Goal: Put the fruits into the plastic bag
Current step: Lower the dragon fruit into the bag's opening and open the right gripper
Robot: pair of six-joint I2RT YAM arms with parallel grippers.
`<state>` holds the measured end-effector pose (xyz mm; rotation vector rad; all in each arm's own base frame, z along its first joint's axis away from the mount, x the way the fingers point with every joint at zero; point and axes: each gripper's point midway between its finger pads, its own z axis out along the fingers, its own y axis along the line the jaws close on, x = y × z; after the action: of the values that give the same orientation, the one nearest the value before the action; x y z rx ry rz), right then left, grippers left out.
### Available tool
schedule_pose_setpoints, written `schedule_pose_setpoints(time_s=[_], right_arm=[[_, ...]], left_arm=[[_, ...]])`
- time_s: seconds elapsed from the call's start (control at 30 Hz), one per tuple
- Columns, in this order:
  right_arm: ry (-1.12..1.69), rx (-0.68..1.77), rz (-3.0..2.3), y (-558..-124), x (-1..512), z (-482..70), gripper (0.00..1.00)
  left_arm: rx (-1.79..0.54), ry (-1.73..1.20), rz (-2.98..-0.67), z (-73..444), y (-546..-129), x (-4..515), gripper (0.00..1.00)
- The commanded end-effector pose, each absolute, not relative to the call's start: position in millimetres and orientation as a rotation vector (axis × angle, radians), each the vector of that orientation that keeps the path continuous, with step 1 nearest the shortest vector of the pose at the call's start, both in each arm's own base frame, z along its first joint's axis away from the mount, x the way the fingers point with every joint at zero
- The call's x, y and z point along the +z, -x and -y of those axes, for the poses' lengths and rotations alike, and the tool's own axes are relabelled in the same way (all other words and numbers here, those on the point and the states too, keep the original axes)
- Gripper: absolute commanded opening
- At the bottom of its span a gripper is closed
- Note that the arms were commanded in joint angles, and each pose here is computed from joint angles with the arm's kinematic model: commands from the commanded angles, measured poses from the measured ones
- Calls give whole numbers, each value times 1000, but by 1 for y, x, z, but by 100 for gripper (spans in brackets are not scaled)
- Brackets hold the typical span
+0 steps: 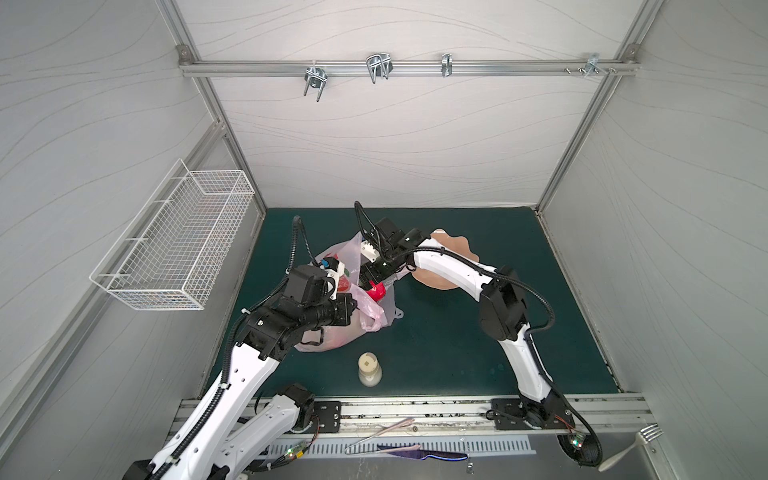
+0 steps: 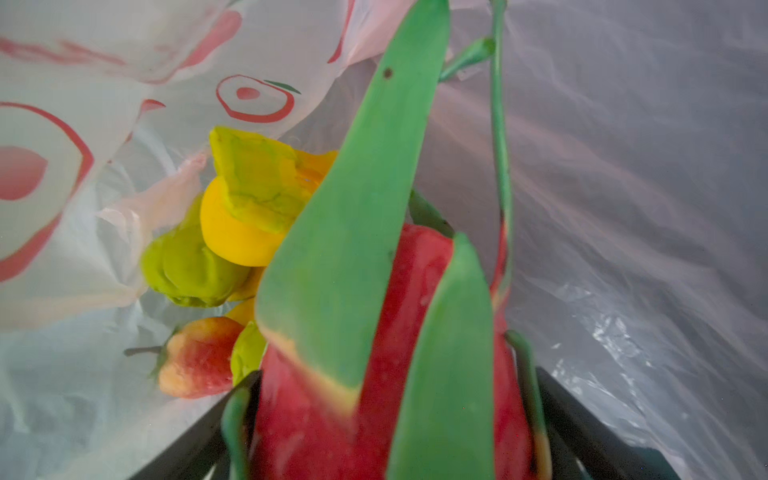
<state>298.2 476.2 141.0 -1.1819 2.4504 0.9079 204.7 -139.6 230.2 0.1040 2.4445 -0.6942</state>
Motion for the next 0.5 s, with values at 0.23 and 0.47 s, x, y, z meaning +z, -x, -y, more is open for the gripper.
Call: schedule_pose_setpoints(time_s=[0.23, 0.47], right_arm=[[1011, 1369, -2509, -239, 172, -524, 4], [908, 1500, -2605, -216, 163, -536, 27]], left_arm=[[-672, -91, -2349, 137, -217, 248, 0], [-661, -62, -2348, 134, -217, 245, 0]])
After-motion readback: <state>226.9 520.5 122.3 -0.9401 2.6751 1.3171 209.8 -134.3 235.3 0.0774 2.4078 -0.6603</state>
